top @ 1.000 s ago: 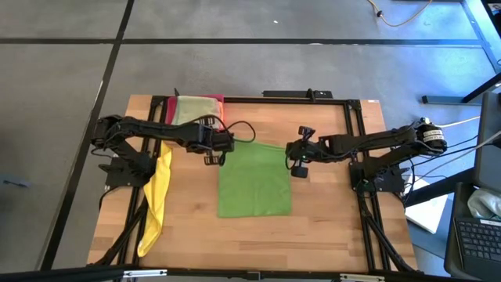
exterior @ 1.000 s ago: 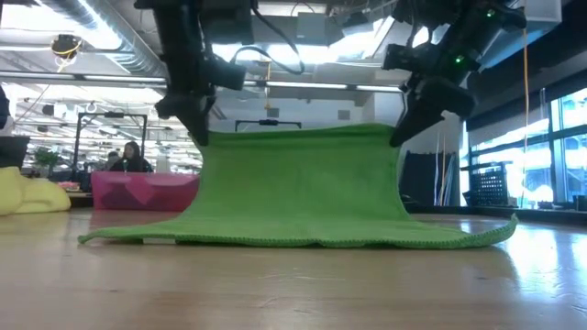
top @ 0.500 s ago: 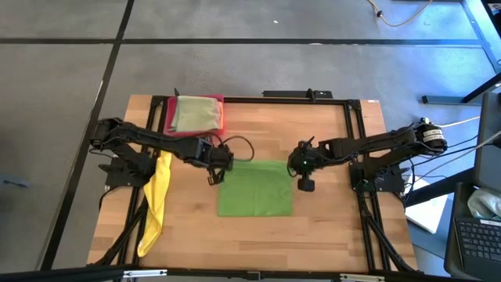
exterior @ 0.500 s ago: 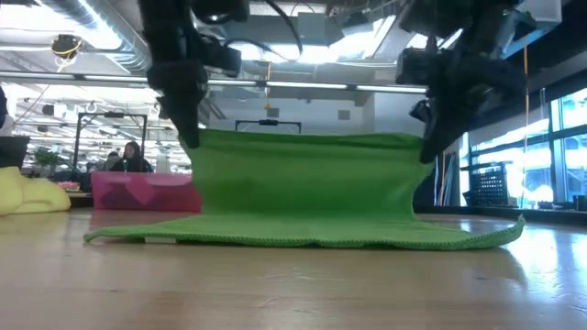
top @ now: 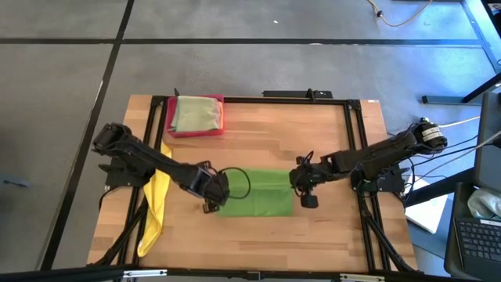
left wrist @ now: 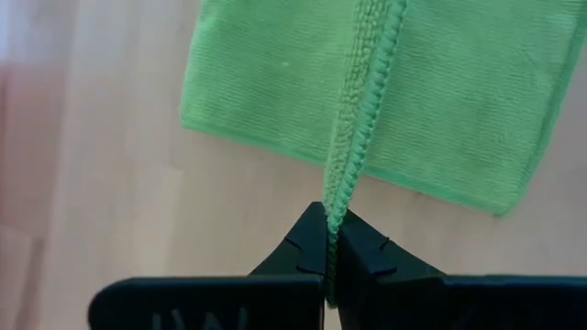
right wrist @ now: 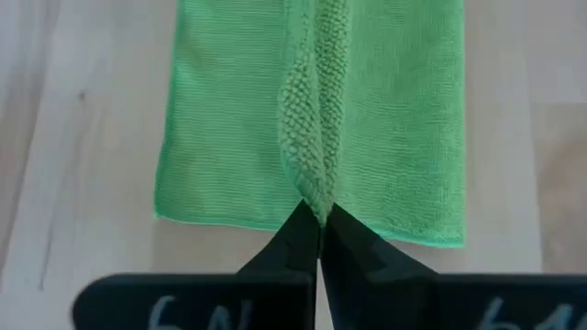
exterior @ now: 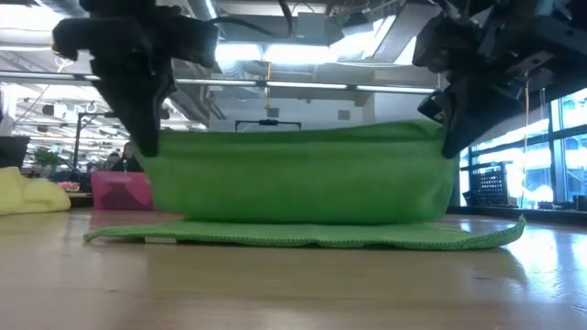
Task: Fold microfiber towels
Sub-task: Fold the green microfiber towel
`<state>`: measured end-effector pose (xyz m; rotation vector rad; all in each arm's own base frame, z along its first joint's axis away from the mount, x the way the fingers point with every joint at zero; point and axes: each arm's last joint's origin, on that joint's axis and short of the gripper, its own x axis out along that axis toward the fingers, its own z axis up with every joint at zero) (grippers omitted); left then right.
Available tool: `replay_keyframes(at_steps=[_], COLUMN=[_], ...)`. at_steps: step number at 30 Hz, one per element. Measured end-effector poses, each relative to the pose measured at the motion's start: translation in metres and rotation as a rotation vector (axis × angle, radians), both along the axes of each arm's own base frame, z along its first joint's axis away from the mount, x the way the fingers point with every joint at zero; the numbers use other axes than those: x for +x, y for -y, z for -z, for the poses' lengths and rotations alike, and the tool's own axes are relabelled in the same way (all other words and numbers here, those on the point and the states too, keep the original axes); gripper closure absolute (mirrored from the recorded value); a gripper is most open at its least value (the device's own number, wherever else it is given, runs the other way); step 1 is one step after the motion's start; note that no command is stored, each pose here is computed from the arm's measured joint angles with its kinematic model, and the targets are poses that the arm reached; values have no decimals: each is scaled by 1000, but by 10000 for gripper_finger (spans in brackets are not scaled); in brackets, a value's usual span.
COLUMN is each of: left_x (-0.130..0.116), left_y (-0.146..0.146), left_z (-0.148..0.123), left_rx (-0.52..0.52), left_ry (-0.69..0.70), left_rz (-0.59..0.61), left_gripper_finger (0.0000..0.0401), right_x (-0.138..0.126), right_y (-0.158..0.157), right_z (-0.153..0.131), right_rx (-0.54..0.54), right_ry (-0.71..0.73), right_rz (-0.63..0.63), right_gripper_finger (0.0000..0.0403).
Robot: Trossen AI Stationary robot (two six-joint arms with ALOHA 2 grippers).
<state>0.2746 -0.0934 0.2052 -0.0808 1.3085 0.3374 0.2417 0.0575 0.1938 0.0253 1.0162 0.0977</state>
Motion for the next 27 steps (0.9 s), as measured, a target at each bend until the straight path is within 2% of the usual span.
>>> replay_keyframes(at_steps=[11,19,27], left_x=[12,14,19], left_y=[22,23,27], left_z=[29,30,29], left_rx=[-61,-73,-147], left_ry=[-25,-22,24], left_rz=[41,48,63], left_gripper_finger=[401,401,401], right_x=[-9,-9,-9], right_y=[-11,-13,-13], right_z=[16,16,16], right_rx=[48,79,79], right_ry=[7,9,9], right_rz=[18,55,56], right_gripper_finger=[390,358,322])
